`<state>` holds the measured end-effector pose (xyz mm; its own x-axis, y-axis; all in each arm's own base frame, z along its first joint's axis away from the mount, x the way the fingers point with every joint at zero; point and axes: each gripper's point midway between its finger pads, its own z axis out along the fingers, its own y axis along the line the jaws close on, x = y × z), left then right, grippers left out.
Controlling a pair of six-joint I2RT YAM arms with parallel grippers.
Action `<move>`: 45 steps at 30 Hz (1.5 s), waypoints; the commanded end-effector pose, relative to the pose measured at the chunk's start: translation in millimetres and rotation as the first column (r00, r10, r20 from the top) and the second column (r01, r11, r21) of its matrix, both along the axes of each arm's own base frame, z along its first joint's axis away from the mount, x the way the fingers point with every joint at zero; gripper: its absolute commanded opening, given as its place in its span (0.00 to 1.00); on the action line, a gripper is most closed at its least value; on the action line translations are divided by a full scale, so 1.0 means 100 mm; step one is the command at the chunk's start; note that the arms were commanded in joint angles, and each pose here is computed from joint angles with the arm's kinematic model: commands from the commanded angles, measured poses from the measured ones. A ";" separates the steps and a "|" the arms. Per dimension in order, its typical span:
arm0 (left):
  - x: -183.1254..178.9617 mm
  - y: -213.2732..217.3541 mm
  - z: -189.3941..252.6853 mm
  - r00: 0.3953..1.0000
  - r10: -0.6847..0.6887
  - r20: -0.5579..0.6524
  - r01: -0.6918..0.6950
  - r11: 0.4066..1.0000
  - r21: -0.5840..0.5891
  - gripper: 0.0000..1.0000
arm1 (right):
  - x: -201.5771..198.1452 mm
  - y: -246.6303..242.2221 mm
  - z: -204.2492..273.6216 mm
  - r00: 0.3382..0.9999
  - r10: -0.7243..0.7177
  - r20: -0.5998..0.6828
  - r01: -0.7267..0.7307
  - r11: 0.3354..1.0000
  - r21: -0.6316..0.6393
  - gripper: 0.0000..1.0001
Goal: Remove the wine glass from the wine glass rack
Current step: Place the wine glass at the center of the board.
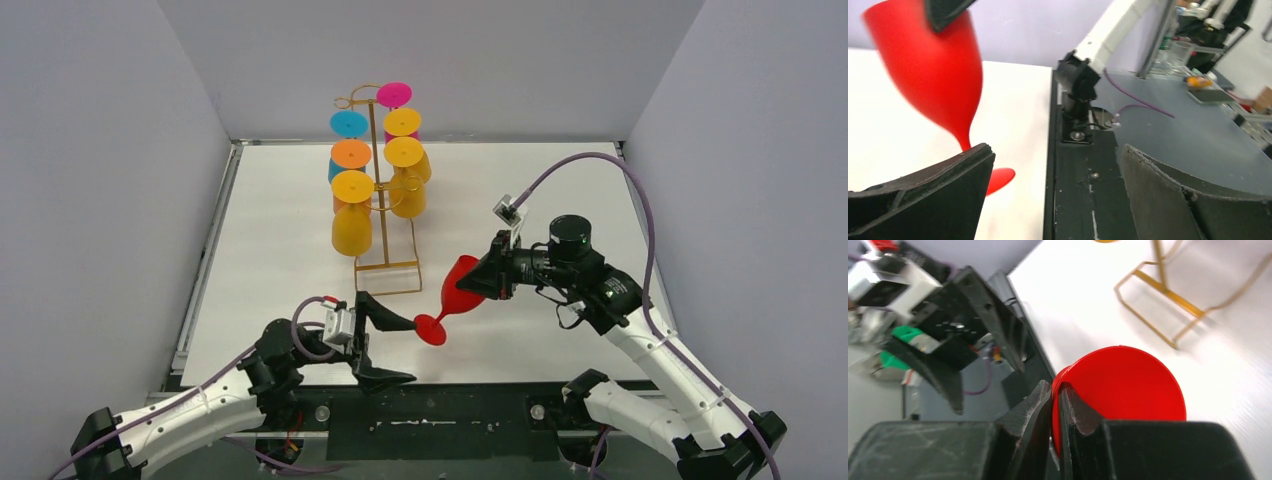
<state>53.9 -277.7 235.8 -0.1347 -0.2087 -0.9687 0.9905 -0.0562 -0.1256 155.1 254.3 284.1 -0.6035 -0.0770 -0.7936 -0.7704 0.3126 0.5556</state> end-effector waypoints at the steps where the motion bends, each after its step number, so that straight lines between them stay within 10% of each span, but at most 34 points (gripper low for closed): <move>1: 0.40 0.05 0.08 0.963 0.239 -0.126 -0.233 0.970 0.065 0.97 | 0.43 -0.24 -0.06 0.960 -0.232 0.154 0.251 0.961 -0.116 0.00; 10: 1.00 0.57 -0.04 0.680 0.645 -0.348 -0.620 0.759 0.197 0.97 | 0.99 -0.63 -0.26 0.810 -0.521 0.268 0.576 0.794 -0.194 0.00; 27: 1.24 1.74 -0.35 0.079 0.845 -0.529 -0.867 0.319 0.382 0.97 | 2.02 -1.08 -0.44 0.433 -0.790 0.434 0.901 0.375 -0.216 0.00; 45: 1.32 1.52 -0.42 0.138 0.916 -0.376 -0.834 0.312 0.456 0.97 | 2.78 -0.57 -0.88 0.574 -0.717 0.395 0.816 0.462 -0.348 0.00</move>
<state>182.3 -113.5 190.5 -0.3578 -0.4532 -0.8164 0.0789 0.8565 -0.5100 409.9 185.8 167.6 -0.5346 -0.0375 -0.8443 -0.1356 0.9899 0.0419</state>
